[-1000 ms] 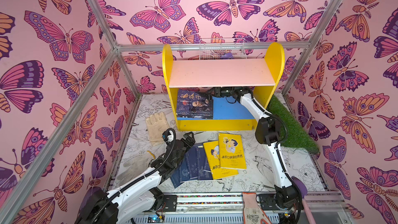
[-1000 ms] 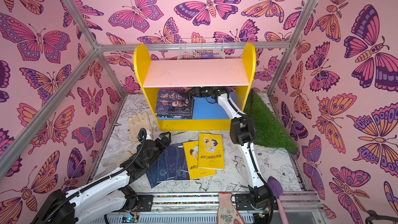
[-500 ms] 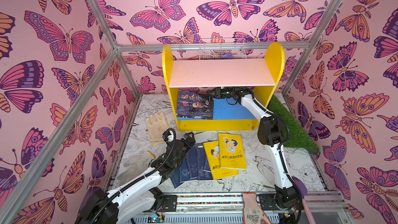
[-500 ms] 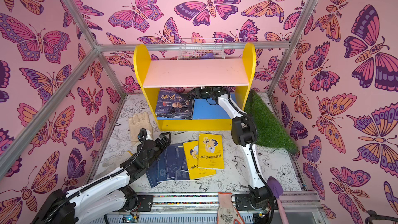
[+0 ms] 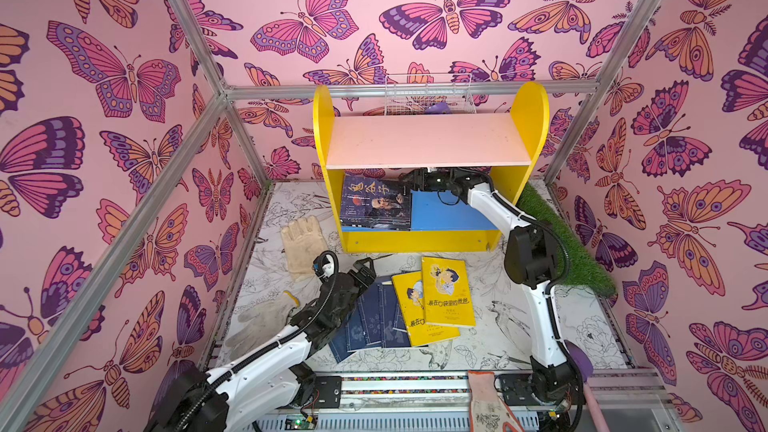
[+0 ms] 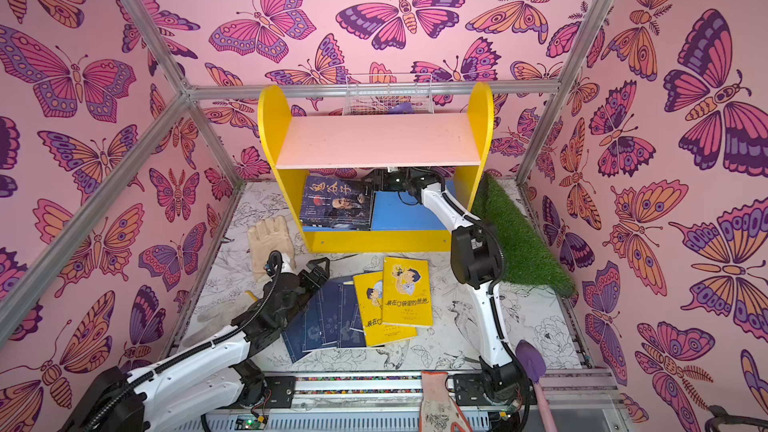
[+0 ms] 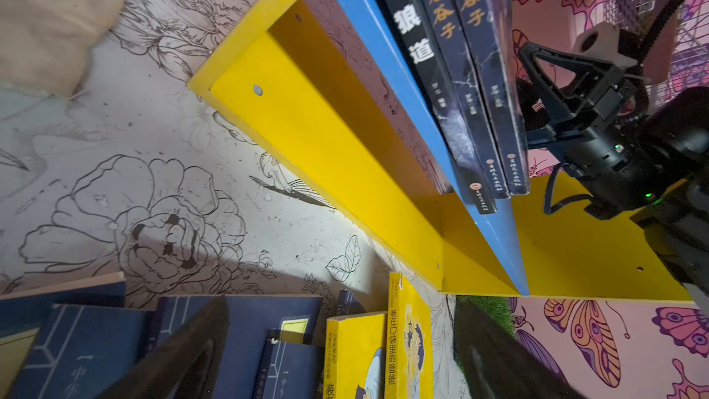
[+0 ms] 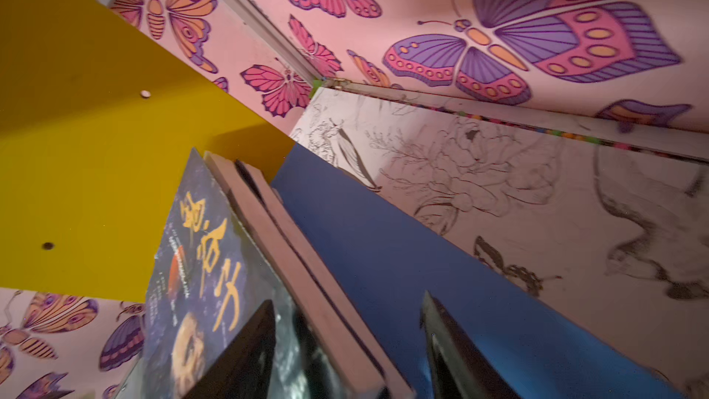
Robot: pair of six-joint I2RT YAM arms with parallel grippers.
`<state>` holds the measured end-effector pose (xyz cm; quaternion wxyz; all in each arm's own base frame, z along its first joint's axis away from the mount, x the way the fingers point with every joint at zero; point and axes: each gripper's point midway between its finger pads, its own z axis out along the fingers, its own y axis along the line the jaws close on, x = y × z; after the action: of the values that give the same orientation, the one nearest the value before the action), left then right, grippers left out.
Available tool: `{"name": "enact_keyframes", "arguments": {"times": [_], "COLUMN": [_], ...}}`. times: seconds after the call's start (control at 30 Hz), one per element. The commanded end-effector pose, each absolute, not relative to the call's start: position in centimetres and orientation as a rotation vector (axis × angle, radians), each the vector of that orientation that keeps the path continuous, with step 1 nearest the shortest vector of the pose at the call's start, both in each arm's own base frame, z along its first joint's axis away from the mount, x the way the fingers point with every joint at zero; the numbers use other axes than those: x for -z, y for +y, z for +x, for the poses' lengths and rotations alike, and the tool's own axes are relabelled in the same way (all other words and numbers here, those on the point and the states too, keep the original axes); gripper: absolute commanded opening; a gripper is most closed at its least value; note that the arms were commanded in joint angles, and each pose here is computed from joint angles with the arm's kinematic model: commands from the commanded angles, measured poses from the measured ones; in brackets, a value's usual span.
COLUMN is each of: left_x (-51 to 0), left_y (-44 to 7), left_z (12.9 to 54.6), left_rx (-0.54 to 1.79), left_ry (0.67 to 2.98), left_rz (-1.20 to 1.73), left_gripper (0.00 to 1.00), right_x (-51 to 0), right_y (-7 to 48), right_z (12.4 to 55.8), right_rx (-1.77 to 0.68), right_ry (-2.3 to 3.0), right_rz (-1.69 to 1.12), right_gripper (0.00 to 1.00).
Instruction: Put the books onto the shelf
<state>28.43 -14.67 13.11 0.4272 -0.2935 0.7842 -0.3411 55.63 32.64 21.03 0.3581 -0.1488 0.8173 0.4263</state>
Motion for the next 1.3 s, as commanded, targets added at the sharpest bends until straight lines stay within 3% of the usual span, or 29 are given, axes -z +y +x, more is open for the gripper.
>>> {"name": "enact_keyframes", "arguments": {"times": [0.0, 0.17, 0.33, 0.63, 0.9, 1.07, 1.27], "left_x": [-13.1, -13.3, -13.6, -15.2, -15.0, -11.0, -7.7], "left_y": [-14.3, -14.2, -14.7, -19.0, -27.4, -30.9, -31.5], "left_z": [28.3, 28.3, 28.3, 28.8, 28.2, 27.0, 25.8], "left_rx": [0.853, 0.853, 0.836, 0.825, 0.857, 0.749, 0.665], "left_ry": [1.948, 1.939, 1.961, 2.079, 2.210, 2.383, 2.505], "left_rz": [-0.737, -0.730, -0.666, -0.305, 0.255, 0.522, 0.610], "left_gripper": [0.94, 0.94, 0.94, 0.94, 0.98, 1.00, 0.95], "right_x": [-27.4, -29.0, -28.1, -21.7, -10.2, -7.7, -3.0], "right_y": [30.2, 27.6, 25.7, 22.6, 16.3, 13.7, 14.6], "right_z": [56.9, 55.8, 51.8, 39.0, 28.8, 28.1, 26.0], "right_rx": [-0.931, -0.897, -0.956, -0.831, -0.527, -0.353, -0.466], "right_ry": [1.904, 1.819, 1.800, 2.019, 2.468, 2.599, 2.784], "right_rz": [-0.297, -0.169, -0.061, -0.041, -0.003, -0.029, -0.027], "right_gripper": [0.64, 0.65, 0.65, 0.65, 0.65, 0.65, 0.63]}}
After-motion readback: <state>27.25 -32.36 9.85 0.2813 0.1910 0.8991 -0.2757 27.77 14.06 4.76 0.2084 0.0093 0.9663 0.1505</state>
